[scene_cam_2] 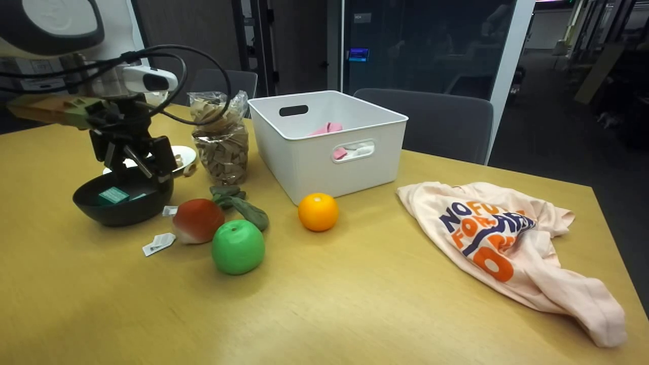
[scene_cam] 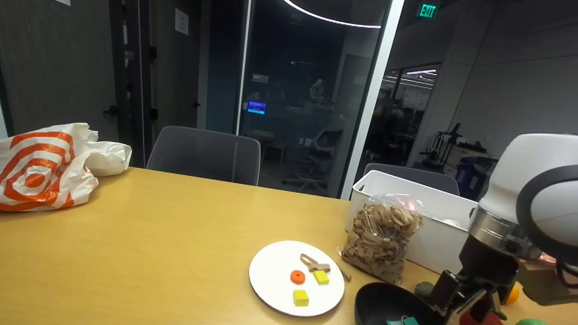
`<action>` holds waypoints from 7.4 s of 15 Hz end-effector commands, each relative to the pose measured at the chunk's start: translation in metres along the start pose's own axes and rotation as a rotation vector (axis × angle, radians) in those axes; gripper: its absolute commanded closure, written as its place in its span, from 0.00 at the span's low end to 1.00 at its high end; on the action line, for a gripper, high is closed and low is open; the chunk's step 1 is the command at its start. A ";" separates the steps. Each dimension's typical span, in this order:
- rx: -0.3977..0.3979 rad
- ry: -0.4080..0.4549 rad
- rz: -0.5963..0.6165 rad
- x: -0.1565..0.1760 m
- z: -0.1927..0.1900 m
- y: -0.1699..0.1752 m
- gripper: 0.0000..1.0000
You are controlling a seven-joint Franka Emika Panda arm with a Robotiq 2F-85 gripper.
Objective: Put the blocks on the plate, then put the toy fruits and vegetable in the bowl
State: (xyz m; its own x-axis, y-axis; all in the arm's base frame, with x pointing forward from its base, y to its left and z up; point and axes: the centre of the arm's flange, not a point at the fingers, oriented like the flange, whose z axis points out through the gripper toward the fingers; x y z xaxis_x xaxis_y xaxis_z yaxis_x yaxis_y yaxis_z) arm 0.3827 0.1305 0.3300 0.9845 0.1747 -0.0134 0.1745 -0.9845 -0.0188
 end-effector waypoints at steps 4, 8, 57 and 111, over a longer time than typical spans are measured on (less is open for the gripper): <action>-0.005 0.021 0.026 0.007 0.027 0.004 0.00; 0.001 0.020 0.040 0.009 0.040 0.011 0.00; -0.195 -0.057 -0.114 0.086 -0.096 -0.121 0.93; -0.942 0.908 -0.406 0.070 -0.024 -0.236 0.93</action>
State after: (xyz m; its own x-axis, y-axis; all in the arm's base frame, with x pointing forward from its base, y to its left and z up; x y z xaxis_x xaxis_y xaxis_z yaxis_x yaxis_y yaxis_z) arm 0.4285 0.3816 0.3523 0.5276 0.7187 0.4529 0.0843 -0.5748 0.8139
